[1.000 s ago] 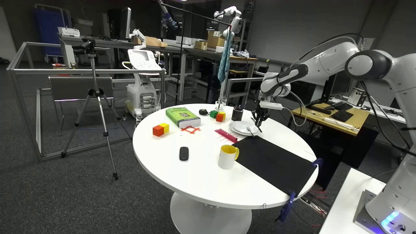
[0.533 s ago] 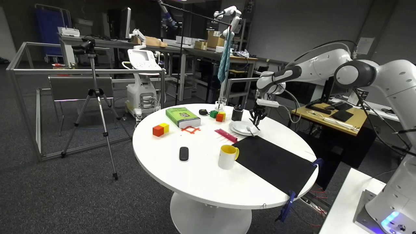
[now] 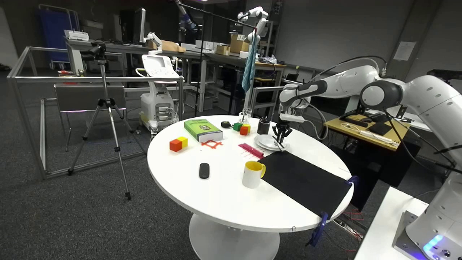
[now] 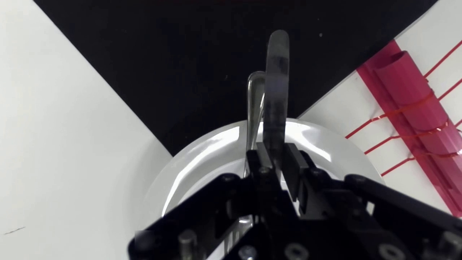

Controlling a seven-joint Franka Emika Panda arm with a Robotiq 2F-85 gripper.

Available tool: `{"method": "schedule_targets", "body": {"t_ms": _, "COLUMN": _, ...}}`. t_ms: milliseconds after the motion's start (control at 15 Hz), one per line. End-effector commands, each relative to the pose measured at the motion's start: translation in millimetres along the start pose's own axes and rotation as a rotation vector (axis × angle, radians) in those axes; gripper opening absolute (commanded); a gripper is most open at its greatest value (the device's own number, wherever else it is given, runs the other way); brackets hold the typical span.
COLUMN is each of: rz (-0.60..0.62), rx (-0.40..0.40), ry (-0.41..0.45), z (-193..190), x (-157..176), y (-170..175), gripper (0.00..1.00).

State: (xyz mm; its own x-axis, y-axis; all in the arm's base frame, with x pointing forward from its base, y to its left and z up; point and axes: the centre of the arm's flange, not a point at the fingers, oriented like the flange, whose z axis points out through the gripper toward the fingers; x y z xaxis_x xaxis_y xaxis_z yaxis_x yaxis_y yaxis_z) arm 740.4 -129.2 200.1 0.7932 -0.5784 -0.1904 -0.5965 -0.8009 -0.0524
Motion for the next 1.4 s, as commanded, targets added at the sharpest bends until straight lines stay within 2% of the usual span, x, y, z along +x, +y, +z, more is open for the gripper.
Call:
{"method": "schedule_targets", "body": {"t_ms": 0, "rz": -0.016, "rx": 0.043, "ry": -0.045, "z": -3, "x": 22, "y": -12, "gripper": 0.04}}
{"method": "schedule_targets", "body": {"t_ms": 1133, "rz": -0.018, "rx": 0.048, "ry": -0.072, "z": 20, "x": 44, "y": -4, "gripper": 0.04}}
{"method": "schedule_targets", "body": {"t_ms": 1200, "rz": -0.018, "rx": 0.047, "ry": -0.075, "z": 22, "x": 45, "y": -5, "gripper": 0.36}}
{"method": "schedule_targets", "body": {"t_ms": 1333, "rz": -0.018, "rx": 0.046, "ry": -0.077, "z": 21, "x": 44, "y": -5, "gripper": 0.48}}
